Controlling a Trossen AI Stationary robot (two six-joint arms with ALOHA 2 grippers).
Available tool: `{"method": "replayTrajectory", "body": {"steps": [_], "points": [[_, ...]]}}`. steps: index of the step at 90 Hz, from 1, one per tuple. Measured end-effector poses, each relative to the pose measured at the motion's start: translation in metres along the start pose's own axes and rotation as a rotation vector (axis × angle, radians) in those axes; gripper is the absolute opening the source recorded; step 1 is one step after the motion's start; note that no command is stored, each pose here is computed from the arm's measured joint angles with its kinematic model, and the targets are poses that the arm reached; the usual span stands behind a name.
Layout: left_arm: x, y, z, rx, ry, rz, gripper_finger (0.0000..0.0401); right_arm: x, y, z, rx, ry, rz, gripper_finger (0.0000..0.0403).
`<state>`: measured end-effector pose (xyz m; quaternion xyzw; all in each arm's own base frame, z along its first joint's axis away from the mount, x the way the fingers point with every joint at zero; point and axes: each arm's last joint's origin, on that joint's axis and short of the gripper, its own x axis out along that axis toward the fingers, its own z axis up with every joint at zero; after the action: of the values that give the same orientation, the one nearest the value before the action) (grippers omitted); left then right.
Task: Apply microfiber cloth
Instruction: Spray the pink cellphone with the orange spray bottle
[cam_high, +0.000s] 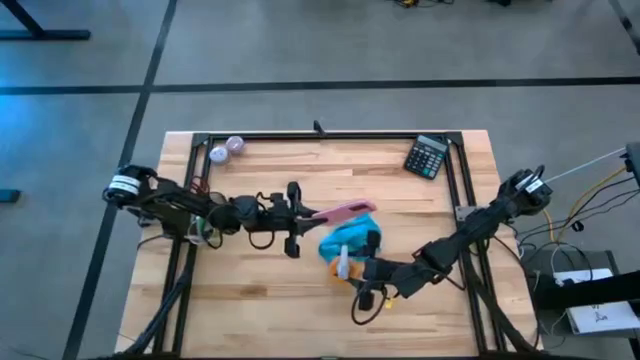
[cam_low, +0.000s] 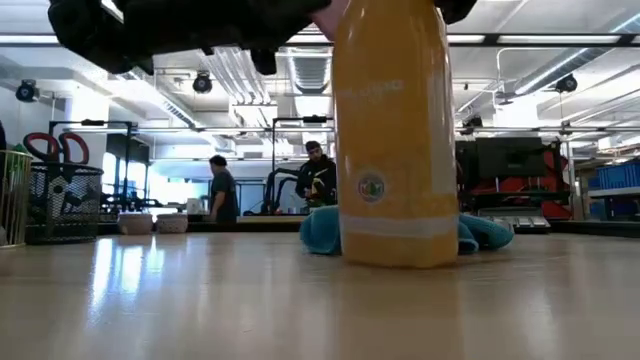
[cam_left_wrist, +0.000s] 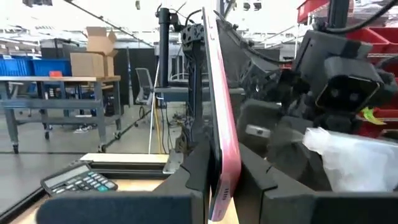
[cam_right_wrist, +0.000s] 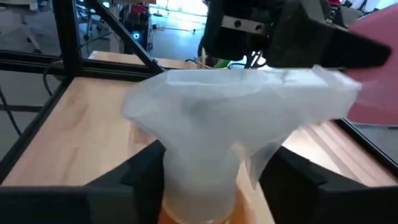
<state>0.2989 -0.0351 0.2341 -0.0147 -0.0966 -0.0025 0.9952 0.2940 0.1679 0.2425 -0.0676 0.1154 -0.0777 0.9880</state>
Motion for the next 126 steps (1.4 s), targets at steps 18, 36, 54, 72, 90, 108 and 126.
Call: {"method": "replayTrajectory", "body": {"steps": [18,36,54,72,90,108,126], "points": [[0.000,0.000,-0.001,0.001,0.003,0.001,0.0025,0.000,0.000,-0.001,0.006,0.004,-0.002,0.0164],[0.000,0.002,-0.004,-0.001,0.031,0.030,0.0025,0.000,0.000,0.000,0.008,0.001,-0.006,0.0209],[0.000,0.003,-0.010,-0.027,0.090,0.038,0.0025,0.000,0.000,0.000,0.010,-0.002,-0.007,0.0249],[-0.001,0.003,-0.015,-0.071,0.161,0.043,0.0025,0.001,-0.001,0.000,0.018,-0.002,-0.011,0.0250],[-0.002,0.004,-0.018,-0.089,0.191,0.047,0.0025,0.001,-0.002,0.000,0.038,0.001,-0.012,0.0205],[-0.004,0.004,-0.005,-0.071,0.151,0.043,0.0025,0.001,-0.002,-0.001,0.034,0.005,-0.012,0.0158],[-0.011,0.004,0.009,-0.043,0.124,0.038,0.0025,0.002,-0.002,0.000,0.032,0.004,-0.013,0.0184]]}}
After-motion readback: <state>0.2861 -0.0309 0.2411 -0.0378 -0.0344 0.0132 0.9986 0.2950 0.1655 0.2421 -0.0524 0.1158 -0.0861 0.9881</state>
